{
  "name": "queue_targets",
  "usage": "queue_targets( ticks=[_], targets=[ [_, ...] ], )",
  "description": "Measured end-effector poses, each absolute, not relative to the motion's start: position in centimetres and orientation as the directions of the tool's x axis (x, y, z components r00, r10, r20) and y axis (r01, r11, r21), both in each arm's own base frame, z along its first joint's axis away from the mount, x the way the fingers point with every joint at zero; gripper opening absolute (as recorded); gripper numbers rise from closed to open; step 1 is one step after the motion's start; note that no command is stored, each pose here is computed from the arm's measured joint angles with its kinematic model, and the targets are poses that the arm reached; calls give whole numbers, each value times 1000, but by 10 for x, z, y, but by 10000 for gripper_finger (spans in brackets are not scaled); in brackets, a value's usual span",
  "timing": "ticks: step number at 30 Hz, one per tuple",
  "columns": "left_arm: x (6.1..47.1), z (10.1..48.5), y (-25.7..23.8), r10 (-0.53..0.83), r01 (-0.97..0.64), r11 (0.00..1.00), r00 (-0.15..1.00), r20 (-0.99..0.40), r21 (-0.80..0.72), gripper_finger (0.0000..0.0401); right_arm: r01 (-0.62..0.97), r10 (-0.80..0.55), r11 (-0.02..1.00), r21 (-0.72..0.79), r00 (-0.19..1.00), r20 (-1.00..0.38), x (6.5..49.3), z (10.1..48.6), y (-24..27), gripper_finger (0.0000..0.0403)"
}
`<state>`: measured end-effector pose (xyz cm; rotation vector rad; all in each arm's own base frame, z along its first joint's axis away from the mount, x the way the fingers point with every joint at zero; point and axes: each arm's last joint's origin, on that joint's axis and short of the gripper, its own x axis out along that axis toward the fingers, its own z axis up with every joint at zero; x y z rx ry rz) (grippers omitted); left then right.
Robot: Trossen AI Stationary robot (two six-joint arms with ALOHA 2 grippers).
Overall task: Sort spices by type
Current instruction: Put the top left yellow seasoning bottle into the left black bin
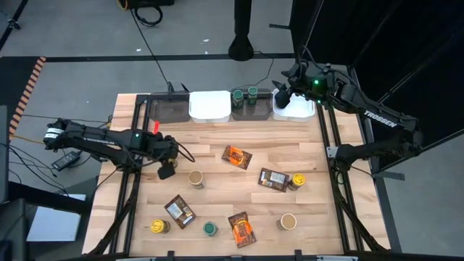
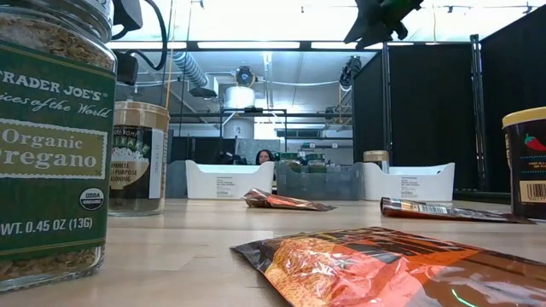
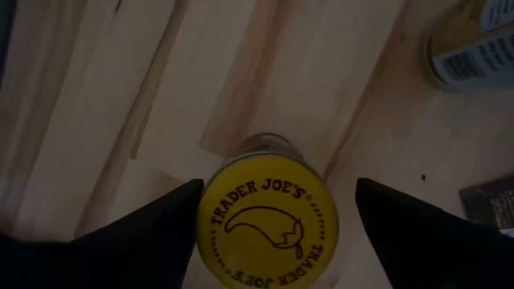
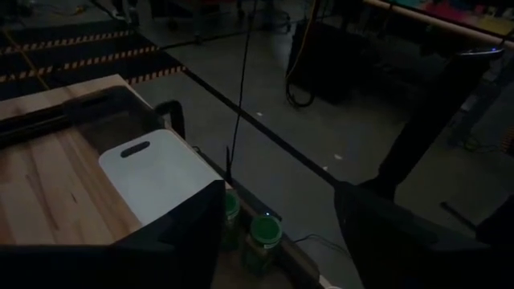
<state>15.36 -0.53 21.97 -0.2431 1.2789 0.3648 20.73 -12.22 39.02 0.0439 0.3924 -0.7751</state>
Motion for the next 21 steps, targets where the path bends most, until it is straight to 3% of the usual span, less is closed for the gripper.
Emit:
queue_targets(
  ticks=[9,21],
  targets=[
    [153,220,-6,107,-371,929,235,-966,13,217,691,-673,716,-99,645,-362,207,390,-122,227],
    [154,222,-6,114,-424,906,236,-965,3,222,698,-673,712,-78,645,-362,207,390,-122,211]
  ],
)
